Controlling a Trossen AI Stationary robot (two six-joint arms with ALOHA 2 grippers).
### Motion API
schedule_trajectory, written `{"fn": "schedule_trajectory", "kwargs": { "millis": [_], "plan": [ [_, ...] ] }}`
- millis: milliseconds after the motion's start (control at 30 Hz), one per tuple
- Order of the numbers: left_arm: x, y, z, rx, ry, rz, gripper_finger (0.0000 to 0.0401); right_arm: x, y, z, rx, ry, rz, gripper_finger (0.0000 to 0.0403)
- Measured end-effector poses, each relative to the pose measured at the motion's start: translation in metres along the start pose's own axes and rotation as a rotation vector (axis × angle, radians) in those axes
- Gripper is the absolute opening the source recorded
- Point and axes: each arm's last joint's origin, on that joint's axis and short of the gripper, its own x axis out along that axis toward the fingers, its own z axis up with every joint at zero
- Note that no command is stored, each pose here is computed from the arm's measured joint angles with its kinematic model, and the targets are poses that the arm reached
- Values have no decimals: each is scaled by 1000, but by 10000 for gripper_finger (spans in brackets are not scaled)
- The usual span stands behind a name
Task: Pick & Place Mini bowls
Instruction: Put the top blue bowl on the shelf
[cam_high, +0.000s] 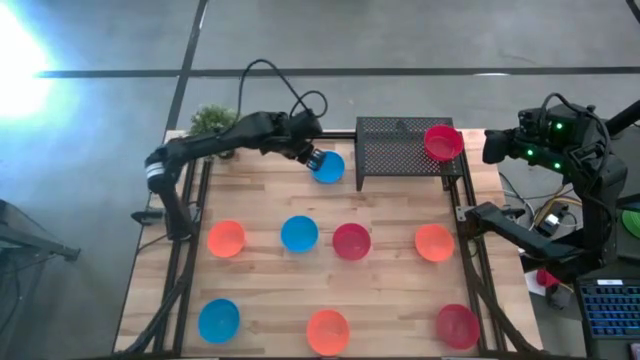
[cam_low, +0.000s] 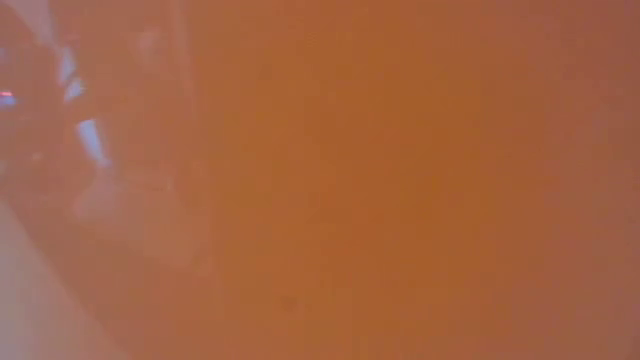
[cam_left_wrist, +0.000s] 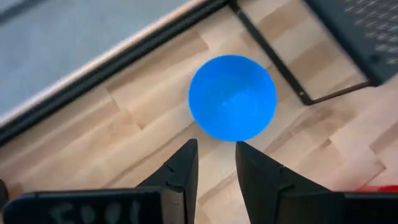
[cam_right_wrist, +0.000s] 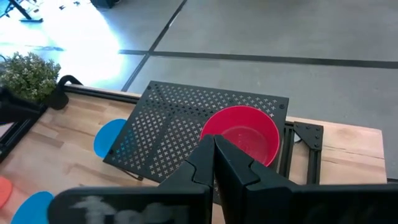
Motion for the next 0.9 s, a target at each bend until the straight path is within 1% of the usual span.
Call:
{"fn": "schedule_trajectory", "kwargs": {
  "millis": [167, 267, 367, 500, 600, 767, 900],
  "plan": [
    [31, 4, 4, -30, 54, 49, 101, 0, 0, 0, 0, 0, 0, 8],
    [51, 9, 7, -83, 97, 70, 101, 0, 0, 0, 0, 1, -1, 8],
    [74, 12, 8, -121, 160, 66, 101, 0, 0, 0, 0, 1, -1, 8],
    [100, 9, 4, -123, 220, 60, 101, 0, 0, 0, 0, 0, -3, 8],
    [114, 7, 2, -118, 233, 65, 101, 0, 0, 0, 0, 0, -3, 8],
    [128, 7, 1, -120, 247, 77, 101, 0, 0, 0, 5, 1, -3, 8],
    [140, 7, 1, -140, 247, 80, 101, 0, 0, 0, 7, 2, -3, 8]
  ]
}}
